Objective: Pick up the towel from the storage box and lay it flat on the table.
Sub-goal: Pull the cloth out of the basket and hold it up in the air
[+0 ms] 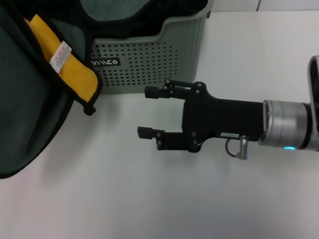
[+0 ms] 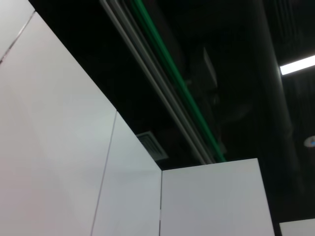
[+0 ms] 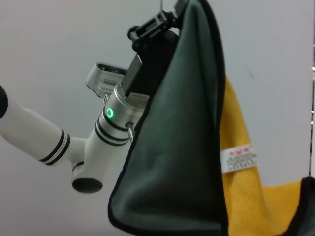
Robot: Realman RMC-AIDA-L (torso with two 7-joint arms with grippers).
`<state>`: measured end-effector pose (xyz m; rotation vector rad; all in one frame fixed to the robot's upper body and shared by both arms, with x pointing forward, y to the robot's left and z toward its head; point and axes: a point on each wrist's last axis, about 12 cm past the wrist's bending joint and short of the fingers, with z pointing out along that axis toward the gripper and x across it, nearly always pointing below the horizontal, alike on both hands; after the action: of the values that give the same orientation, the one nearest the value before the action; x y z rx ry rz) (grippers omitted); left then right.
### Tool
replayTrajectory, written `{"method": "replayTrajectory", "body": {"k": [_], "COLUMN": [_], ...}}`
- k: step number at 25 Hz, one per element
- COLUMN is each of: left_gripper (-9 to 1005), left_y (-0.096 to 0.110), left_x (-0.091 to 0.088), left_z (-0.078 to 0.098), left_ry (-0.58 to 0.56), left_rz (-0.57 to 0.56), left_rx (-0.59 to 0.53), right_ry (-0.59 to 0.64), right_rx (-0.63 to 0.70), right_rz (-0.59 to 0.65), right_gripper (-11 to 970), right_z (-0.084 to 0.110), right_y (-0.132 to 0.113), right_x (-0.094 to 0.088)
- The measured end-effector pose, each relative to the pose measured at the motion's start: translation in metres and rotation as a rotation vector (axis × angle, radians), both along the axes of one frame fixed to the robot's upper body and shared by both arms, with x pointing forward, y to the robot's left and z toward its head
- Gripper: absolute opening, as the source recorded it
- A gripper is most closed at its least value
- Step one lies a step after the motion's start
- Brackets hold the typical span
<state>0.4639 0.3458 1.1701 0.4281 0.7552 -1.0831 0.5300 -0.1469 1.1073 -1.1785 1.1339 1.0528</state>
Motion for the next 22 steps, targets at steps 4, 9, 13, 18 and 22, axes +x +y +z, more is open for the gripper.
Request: {"method": "replayTrajectory", "body": {"k": [4, 9, 13, 18, 22], "left_gripper": [9, 9, 9, 9, 9], "left_y": [-0.005, -0.017, -0.021, -0.022, -0.022], "left_x": [-0.006, -0.008, -0.007, -0.005, -0.005], "left_z": [0.002, 0.008, 0.010, 0.006, -0.006], "left_ry": [-0.024, -0.056, -0.073, -0.066, -0.049], "left_rz": [-0.020, -0.084, -0.099, -0.082, -0.022], "left_rx": [-0.013, -0.025, -0.036, -0.047, -0.050], "right_ry": [-0.013, -0.033, -0.087, -0.109, -0.105], "right_rx": [-0.007, 0.015, 0.023, 0.016, 0.078], "right_rz": [-0.014, -0.014, -0.035, -0.003, 0.012], "right_gripper": [730, 730, 729, 729, 729], "right_z": [-0.003, -0.003, -0.004, -0.002, 0.000], "right_y": [0.009, 0.016, 0.027, 0.040, 0.034], "right_x": [-0.001, -0.005, -0.008, -0.015, -0.027]}}
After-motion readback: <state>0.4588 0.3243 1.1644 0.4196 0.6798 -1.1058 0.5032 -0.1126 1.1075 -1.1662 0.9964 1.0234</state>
